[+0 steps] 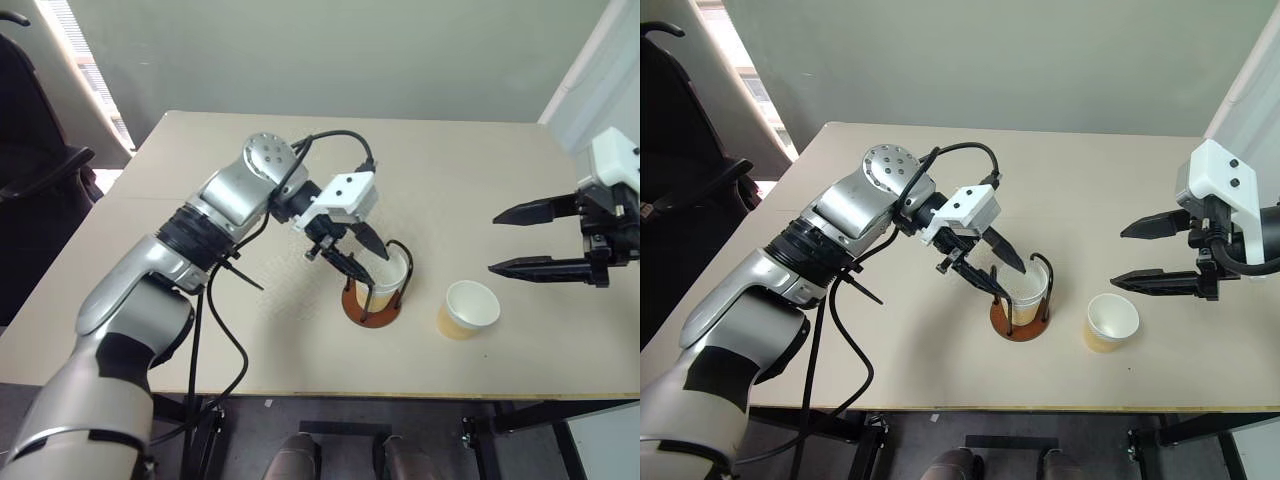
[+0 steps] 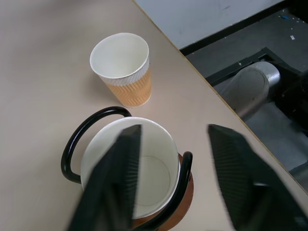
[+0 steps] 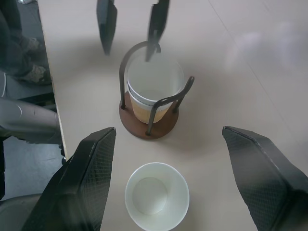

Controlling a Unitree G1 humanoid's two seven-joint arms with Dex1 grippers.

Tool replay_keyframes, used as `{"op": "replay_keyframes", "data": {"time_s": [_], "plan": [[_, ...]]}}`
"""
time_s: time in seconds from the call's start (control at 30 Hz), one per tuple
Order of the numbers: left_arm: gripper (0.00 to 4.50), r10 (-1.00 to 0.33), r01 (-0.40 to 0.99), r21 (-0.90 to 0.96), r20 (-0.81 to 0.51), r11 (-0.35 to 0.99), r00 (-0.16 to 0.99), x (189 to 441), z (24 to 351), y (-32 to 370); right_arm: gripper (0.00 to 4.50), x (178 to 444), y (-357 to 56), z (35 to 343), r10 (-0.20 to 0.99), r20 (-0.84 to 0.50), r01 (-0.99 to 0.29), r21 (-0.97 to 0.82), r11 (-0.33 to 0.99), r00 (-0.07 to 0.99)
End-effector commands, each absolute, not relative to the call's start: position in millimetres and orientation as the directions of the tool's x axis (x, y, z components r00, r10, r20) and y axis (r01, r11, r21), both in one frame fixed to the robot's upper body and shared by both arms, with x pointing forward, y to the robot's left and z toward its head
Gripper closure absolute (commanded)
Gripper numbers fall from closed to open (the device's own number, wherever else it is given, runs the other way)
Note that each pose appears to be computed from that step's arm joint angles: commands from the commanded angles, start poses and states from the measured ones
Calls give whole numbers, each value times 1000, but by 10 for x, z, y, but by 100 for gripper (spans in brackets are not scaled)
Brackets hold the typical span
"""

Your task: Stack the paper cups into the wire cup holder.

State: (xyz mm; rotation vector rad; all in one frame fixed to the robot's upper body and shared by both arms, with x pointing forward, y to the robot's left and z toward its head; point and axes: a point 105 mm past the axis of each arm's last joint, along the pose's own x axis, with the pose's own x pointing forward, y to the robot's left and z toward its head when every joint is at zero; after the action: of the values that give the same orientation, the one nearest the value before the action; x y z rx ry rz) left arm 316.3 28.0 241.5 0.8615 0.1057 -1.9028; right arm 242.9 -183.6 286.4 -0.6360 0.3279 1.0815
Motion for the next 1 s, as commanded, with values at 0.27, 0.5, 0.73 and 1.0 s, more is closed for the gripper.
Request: {"op": "replay_keyframes", "data": {"time_s": [0.27,0.5,0.73,1.0], "plan": [[6,-924,876,362,-327,-318,-200,3119,3118,620,83,2300,-1815,2320,568,-713,-910,-352,218,411],[6,-935,910,314,-310,-271,-171,2988,3067,912,83,2353,-1812,1944,499,-771,-917,-363,165,395],[6,-904,942,249,-414,-225,-106,2889,2781,1211,83,2473,-1833,1723,475,-793,-923,-354,150,381],[0,-872,946,260,-488,-192,-43,2925,2630,1369,120,2629,-1868,1593,457,-816,-934,-330,133,353]]}}
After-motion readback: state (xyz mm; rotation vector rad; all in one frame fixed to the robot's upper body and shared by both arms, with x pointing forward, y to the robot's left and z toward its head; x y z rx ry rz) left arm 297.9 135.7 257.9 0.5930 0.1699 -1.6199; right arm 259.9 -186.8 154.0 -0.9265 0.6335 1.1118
